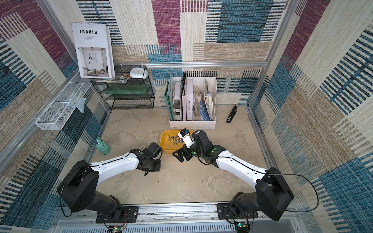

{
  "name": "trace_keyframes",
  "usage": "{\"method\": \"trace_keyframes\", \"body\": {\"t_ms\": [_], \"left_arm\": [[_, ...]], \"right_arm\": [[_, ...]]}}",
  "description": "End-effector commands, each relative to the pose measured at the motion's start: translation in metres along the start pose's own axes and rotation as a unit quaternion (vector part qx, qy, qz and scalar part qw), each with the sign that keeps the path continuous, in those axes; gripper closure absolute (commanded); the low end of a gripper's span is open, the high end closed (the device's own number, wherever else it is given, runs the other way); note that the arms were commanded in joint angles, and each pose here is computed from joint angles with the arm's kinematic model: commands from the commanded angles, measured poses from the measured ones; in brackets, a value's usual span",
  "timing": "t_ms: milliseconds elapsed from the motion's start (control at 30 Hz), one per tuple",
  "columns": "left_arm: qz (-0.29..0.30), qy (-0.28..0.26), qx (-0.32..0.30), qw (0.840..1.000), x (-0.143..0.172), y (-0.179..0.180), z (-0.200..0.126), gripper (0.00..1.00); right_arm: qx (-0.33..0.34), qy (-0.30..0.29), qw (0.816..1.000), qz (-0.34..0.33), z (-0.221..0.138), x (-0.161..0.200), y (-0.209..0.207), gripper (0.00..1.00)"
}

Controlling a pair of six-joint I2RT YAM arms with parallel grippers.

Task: Take out the wing nut from the storage box
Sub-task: Place the wing nut at the center of the board, then pick up the wing nut from the storage box.

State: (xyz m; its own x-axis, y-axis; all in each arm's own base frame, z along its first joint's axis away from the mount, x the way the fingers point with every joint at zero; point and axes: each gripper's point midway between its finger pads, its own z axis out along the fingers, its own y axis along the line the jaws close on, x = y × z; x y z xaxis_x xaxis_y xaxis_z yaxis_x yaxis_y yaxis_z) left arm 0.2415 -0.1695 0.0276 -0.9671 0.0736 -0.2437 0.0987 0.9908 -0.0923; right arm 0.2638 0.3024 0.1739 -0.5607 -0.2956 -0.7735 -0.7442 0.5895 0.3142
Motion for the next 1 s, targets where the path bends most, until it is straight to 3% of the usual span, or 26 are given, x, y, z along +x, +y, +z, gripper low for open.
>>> {"method": "trace_keyframes", "body": {"t_ms": [0, 267, 633, 967], "left_arm": [[0.001, -0.003, -0.003, 1.000, -0.001, 0.001, -0.001, 0.78], [0.007, -0.023, 0.020, 1.000, -0.012, -0.008, -0.020, 0.69], [0.014, -0.076, 0.032, 0.997, -0.074, -0.031, -0.059, 0.68], [-0.018, -0.071, 0.046, 0.996, -0.133, -0.048, -0.045, 0.72]], "right_arm": [[-0.004, 0.000, 1.000, -0.004, 0.000, -0.001, 0.002, 0.01], [-0.021, 0.007, 1.000, -0.010, 0.001, 0.000, 0.007, 0.01], [0.036, -0.006, 0.999, -0.003, -0.008, -0.002, -0.009, 0.01], [0.078, -0.015, 0.997, 0.012, -0.016, -0.004, -0.022, 0.01]]}}
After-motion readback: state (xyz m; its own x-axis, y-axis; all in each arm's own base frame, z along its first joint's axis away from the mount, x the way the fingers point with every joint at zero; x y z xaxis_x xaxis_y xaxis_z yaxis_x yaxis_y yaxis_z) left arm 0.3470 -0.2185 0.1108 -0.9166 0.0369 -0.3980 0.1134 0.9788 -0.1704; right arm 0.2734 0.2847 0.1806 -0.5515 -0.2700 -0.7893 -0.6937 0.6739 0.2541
